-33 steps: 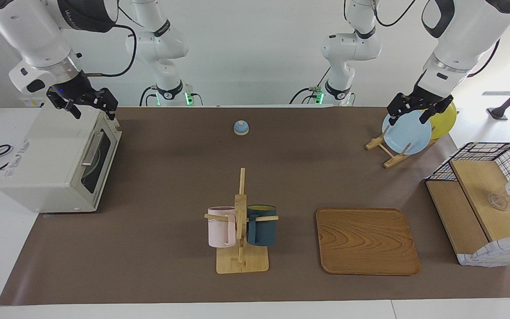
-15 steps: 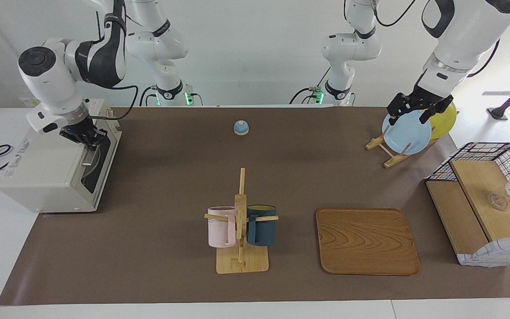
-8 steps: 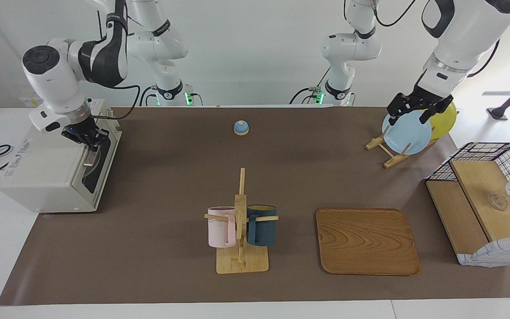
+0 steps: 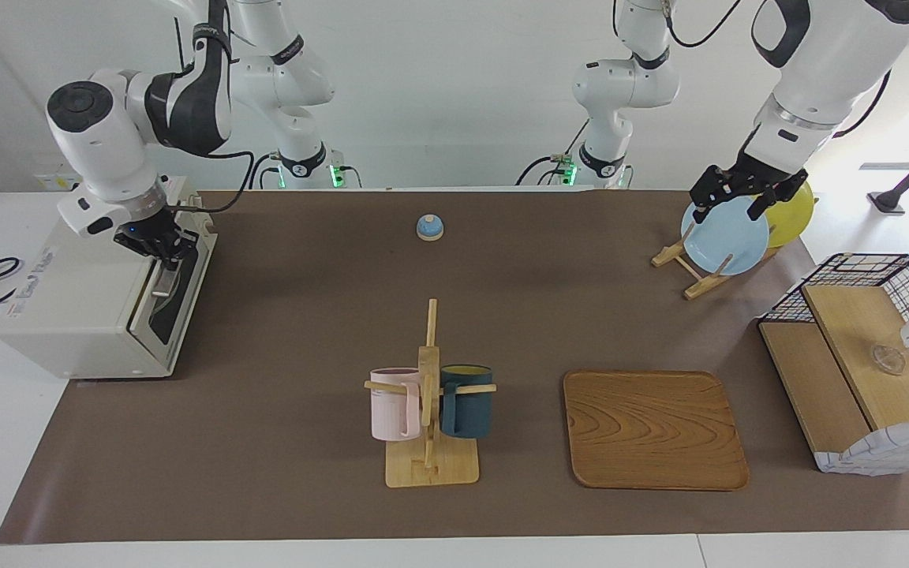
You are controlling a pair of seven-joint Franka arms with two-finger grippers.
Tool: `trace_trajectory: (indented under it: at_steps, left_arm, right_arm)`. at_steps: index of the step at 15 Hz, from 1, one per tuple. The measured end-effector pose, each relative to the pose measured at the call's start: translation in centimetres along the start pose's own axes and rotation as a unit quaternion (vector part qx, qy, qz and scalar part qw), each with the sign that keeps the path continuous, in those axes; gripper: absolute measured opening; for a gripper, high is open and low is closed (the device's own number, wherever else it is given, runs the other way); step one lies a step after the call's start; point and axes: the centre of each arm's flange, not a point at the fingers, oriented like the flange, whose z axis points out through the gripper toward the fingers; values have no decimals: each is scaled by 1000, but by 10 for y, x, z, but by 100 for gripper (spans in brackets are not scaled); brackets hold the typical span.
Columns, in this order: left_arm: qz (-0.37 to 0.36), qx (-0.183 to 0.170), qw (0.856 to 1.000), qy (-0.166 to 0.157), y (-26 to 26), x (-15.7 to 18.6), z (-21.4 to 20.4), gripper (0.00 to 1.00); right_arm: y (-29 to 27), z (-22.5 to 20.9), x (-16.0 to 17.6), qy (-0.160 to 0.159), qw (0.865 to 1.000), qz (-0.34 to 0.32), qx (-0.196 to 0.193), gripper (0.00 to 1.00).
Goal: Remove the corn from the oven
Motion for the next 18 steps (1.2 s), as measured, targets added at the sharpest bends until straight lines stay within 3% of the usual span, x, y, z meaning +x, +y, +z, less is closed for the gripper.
trace_trajectory:
  at_steps: [11,18]
  left_arm:
    - [0,0,1000,0,0,0,0,100]
    - [0,0,1000,0,0,0,0,100]
  right_arm:
    - [-72,57,9,4,999,-35,41,1]
    - [-94,89,10,31,998,-39,42,1]
